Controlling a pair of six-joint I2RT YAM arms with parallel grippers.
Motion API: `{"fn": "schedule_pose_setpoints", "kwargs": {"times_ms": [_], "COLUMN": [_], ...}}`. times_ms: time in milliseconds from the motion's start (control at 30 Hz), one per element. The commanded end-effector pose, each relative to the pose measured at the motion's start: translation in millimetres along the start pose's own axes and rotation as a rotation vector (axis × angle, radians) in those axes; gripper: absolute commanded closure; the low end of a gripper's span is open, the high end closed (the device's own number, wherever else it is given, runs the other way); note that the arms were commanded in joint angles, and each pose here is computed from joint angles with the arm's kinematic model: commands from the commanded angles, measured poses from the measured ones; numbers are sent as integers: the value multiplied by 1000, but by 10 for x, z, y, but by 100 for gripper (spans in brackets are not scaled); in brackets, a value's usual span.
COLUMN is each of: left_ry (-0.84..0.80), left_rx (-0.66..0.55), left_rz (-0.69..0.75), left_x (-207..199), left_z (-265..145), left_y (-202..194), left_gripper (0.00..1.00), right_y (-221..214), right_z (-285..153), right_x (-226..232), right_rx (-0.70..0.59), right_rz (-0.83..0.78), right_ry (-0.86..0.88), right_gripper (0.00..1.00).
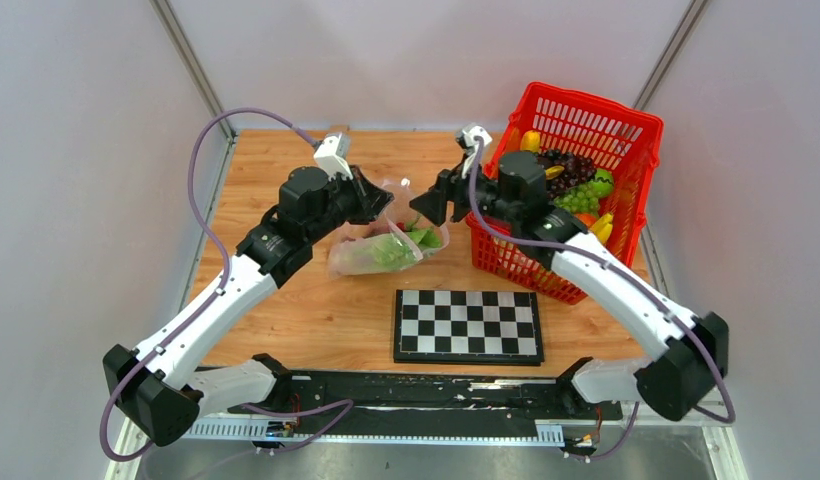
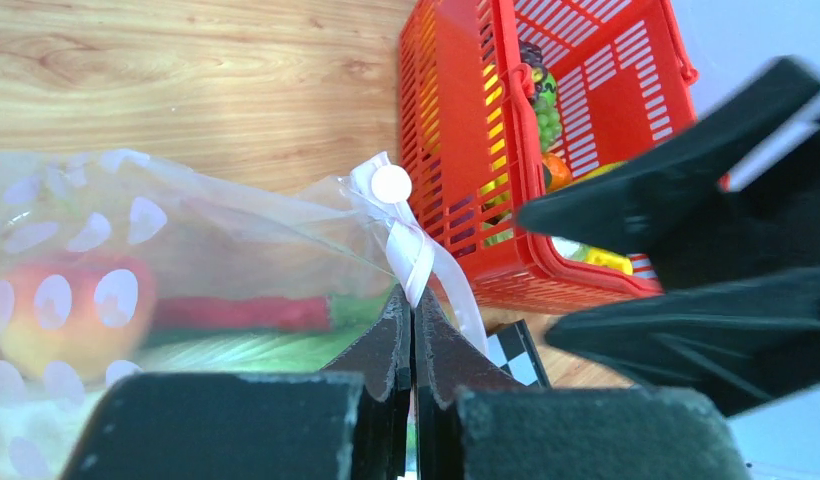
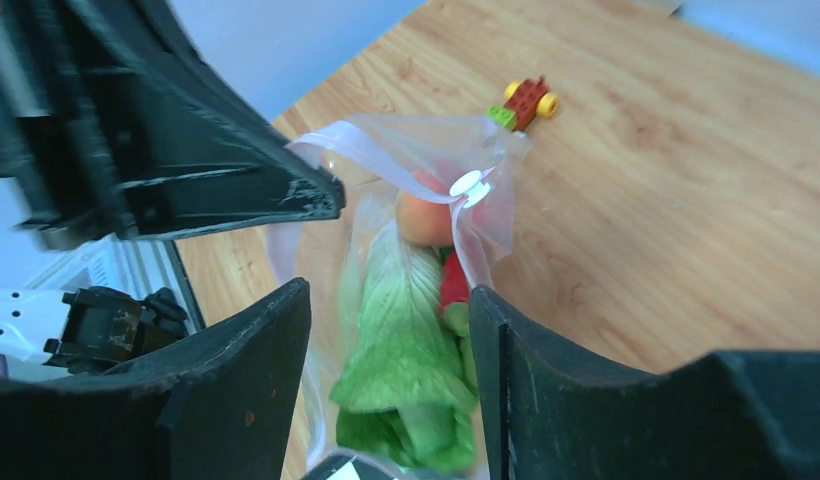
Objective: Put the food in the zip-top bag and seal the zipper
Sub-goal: Place the fake fruit in the zipper food storage bag, then pick up the fake vegetable from the bin.
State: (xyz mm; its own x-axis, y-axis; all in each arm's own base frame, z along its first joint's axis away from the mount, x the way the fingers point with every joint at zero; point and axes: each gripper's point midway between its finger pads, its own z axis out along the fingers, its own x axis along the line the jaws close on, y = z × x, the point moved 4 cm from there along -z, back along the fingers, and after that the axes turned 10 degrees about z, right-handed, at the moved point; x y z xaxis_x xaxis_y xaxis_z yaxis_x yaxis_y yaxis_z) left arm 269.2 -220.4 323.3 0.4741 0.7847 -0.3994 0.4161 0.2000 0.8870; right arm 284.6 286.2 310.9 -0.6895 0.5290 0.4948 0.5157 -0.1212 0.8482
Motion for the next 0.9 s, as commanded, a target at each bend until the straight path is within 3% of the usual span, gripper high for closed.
{"fn": "schedule_pose_setpoints", "kwargs": {"times_ms": [0, 133, 300, 467, 667, 867], "left_ry": [4, -104, -92, -101, -122, -122], "left_rx": [-70, -57, -31, -32, -27, -20], "left_rz": [43, 64, 63, 53, 50, 53], "left_x": [-13, -163, -141, -155, -188, -186], "left_z": [-74, -45, -24, -14, -21, -35], "left_y": [173, 188, 150, 153, 152, 138], "left_gripper": [100, 100, 100, 100, 100, 100], "right_y": [341, 525, 569, 467, 361, 313], "right_z": [-459, -818, -1274, -1553, -1800, -1839], "right_x": [123, -359, -1151, -1663, -2182, -2280], "right_rx": [-95, -208, -195, -169, -151, -49], "right_rz": [-152, -150, 24, 125, 220, 257], "right_ry": [-75, -433, -729, -898, -1098, -1107], "right_gripper": [40, 32, 29, 22, 22, 24]}}
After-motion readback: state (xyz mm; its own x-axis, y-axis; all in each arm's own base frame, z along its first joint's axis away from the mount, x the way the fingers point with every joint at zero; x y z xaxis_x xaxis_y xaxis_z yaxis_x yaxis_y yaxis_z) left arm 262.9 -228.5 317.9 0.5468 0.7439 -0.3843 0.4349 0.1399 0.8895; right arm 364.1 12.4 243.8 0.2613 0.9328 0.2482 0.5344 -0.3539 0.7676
